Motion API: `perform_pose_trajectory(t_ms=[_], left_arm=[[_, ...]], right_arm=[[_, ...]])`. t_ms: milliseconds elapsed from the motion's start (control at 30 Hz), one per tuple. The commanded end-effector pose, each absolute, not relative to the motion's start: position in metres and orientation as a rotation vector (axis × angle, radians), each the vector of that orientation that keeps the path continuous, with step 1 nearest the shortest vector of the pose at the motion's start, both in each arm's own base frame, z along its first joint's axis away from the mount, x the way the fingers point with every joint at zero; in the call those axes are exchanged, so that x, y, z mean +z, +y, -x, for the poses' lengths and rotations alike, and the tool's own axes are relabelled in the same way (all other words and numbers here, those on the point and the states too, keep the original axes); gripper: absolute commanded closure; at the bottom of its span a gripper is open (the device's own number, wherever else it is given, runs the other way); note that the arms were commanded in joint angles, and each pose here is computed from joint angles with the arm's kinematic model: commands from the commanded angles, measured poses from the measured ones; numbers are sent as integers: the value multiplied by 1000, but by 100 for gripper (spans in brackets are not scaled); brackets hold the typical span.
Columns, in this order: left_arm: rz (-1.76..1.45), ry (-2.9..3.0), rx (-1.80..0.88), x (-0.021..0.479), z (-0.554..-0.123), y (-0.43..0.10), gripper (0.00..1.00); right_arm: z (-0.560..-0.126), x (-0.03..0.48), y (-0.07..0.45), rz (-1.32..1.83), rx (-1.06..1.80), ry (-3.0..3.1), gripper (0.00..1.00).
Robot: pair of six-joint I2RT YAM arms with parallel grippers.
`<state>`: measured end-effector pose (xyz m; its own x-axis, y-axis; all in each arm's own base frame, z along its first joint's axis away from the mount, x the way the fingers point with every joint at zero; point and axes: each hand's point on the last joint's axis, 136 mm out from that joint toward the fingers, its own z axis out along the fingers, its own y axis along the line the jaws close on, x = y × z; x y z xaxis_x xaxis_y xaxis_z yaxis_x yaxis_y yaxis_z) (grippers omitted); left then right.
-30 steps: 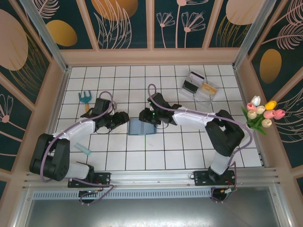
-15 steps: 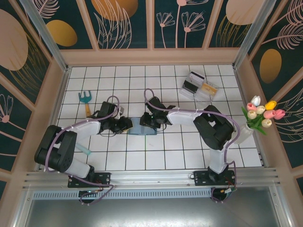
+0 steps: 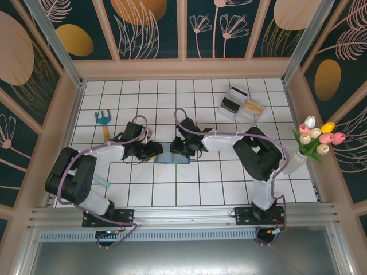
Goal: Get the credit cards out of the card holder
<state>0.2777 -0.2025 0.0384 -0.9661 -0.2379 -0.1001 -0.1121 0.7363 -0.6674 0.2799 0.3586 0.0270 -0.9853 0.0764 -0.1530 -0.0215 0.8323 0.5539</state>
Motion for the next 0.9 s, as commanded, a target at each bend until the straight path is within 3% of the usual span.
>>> perform_pose_trajectory(t_ms=[0, 500, 867], left_arm=[[284, 2778, -1008, 35, -280, -201, 62], [203, 2708, -1242, 55, -279, -224, 68], [115, 2610, -1430, 82, -279, -244, 73]], right_arm=[[-269, 3, 344, -69, 793, 2921, 68], [-269, 8, 347, -66, 838, 2913, 68], [-291, 68, 339, -152, 994, 2720, 70]])
